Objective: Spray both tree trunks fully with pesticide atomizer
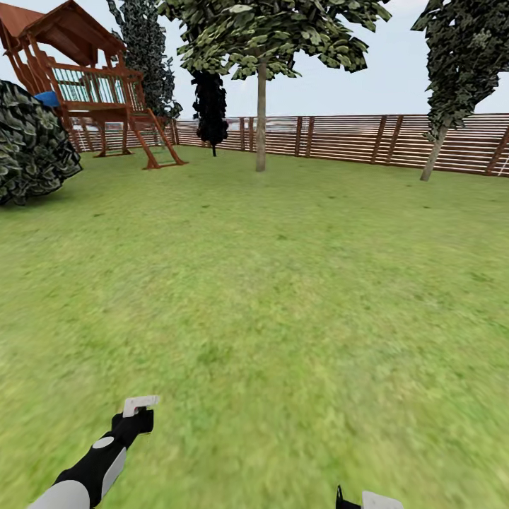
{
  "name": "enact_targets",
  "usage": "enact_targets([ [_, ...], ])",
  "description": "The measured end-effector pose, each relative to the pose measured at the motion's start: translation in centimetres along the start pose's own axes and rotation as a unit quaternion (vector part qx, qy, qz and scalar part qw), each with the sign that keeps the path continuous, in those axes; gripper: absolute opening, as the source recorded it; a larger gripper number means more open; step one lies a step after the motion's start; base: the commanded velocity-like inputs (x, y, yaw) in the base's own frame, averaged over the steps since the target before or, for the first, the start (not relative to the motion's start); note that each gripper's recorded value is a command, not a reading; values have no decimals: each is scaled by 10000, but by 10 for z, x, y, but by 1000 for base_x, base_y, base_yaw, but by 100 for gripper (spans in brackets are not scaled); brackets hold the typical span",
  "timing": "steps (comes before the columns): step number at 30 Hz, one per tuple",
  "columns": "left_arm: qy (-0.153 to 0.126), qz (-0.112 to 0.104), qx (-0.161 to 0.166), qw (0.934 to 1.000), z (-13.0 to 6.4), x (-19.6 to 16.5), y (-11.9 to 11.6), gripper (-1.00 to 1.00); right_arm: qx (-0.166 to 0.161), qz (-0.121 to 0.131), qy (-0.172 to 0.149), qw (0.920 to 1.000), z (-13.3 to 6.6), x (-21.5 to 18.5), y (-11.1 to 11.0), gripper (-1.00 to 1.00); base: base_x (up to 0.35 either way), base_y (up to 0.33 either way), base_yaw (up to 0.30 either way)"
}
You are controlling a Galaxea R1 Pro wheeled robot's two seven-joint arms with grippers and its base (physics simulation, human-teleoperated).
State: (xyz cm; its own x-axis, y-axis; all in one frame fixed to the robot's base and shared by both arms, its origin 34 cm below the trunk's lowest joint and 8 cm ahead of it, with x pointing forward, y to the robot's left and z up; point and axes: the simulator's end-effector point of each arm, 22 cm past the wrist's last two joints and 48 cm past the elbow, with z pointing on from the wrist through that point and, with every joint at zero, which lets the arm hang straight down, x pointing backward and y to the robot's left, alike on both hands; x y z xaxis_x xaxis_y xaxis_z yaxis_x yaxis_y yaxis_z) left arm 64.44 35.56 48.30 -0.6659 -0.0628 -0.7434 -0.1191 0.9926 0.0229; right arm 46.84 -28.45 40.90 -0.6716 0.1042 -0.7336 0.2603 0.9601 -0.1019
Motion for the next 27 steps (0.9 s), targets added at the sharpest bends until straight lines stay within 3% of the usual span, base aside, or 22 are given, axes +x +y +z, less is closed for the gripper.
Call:
enact_targets([
  [27,-1,-2,-9,10000,0,0,1,-100,0,0,-1,10000,0,0,0,100,340,0,0],
])
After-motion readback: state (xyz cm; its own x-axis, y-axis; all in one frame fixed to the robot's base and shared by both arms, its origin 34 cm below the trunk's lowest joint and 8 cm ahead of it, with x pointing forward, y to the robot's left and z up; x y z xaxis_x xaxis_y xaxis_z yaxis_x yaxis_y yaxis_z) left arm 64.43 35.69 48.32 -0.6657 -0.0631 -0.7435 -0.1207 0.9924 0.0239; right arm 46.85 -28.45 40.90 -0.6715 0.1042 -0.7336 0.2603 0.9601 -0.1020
